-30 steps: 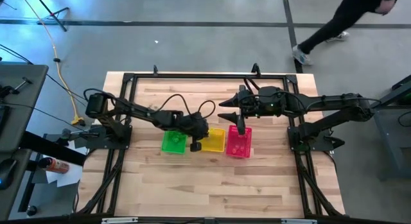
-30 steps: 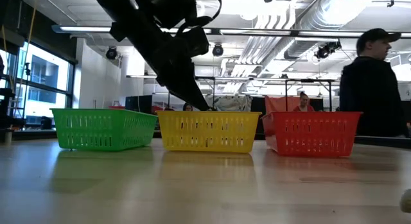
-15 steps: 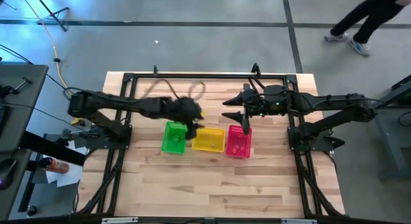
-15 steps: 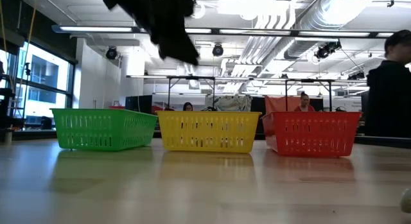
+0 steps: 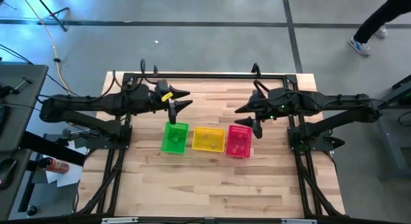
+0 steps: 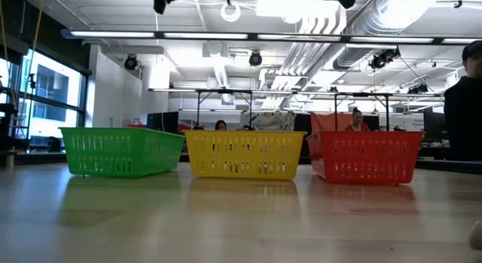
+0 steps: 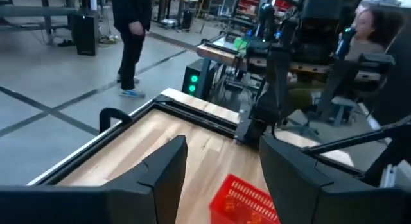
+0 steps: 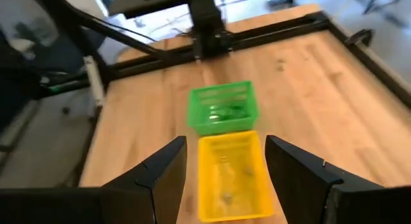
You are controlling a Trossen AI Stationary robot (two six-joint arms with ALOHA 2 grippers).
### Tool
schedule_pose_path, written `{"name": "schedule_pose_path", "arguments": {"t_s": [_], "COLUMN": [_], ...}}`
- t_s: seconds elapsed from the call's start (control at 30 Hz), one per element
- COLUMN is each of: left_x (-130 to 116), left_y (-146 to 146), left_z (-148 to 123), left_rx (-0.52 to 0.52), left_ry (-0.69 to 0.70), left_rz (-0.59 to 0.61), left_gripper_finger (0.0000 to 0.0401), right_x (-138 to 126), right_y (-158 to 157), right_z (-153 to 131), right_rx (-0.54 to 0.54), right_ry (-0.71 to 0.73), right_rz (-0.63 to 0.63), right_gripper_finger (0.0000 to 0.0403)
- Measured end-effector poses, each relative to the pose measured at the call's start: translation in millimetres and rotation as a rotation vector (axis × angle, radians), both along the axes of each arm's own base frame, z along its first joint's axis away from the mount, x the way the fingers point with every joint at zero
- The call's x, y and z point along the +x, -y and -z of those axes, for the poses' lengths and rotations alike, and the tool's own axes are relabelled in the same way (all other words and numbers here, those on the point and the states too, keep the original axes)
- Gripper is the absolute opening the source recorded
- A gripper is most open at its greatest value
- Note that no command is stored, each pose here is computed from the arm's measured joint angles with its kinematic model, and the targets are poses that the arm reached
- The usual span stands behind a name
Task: Sort Halloween decoration
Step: Put the white skull toy into the yellow basket
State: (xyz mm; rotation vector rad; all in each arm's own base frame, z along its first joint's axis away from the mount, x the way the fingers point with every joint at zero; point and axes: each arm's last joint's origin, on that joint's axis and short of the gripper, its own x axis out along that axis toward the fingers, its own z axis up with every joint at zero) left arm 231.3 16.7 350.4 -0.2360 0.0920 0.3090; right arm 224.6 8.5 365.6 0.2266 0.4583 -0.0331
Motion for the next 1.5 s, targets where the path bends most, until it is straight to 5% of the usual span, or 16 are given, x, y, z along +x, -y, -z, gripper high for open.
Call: {"name": "schedule_pose_path", "arguments": {"t_s": [0.13,0.3,0.4,0.53,0.83,1.3,1.5], "left_x": [-2.5,-0.7,-0.5,-0.8,-1.2,-1.4,-1.4], "left_y": [7.1,10.3,9.3,8.5,7.3,6.7,6.7], "left_z": [-2.0,-2.9,-1.7,-1.9,-1.7,-1.7,-1.6], "left_rx": [-0.006,0.011,0.011,0.014,0.030,0.126,0.149], "left_ry": [0.013,0.026,0.018,0.019,0.013,-0.019,-0.029], "left_rz": [0.028,0.046,0.034,0.008,-0.033,-0.043,-0.040], "left_gripper_finger": [0.0186,0.0186,0.0186,0.0186,0.0186,0.0186,0.0186], "right_x": [0.2,3.3,6.5,1.4,-25.7,-12.0,-14.7], "right_y": [-2.6,-1.0,-5.4,-32.3,-97.5,-185.9,-191.1], "right_z": [-0.8,-7.8,-9.4,6.2,47.2,138.0,179.0], "right_rx": [0.074,0.009,0.113,0.191,0.123,-0.100,0.052], "right_ry": [0.005,0.088,0.107,-0.088,-0.597,-0.960,-0.919], "right_rz": [-0.046,-0.076,-0.110,-0.229,-0.299,-0.510,-0.488], "right_gripper_finger": [0.0206,0.0206,0.0206,0.0206,0.0206,0.0206,0.0206]}}
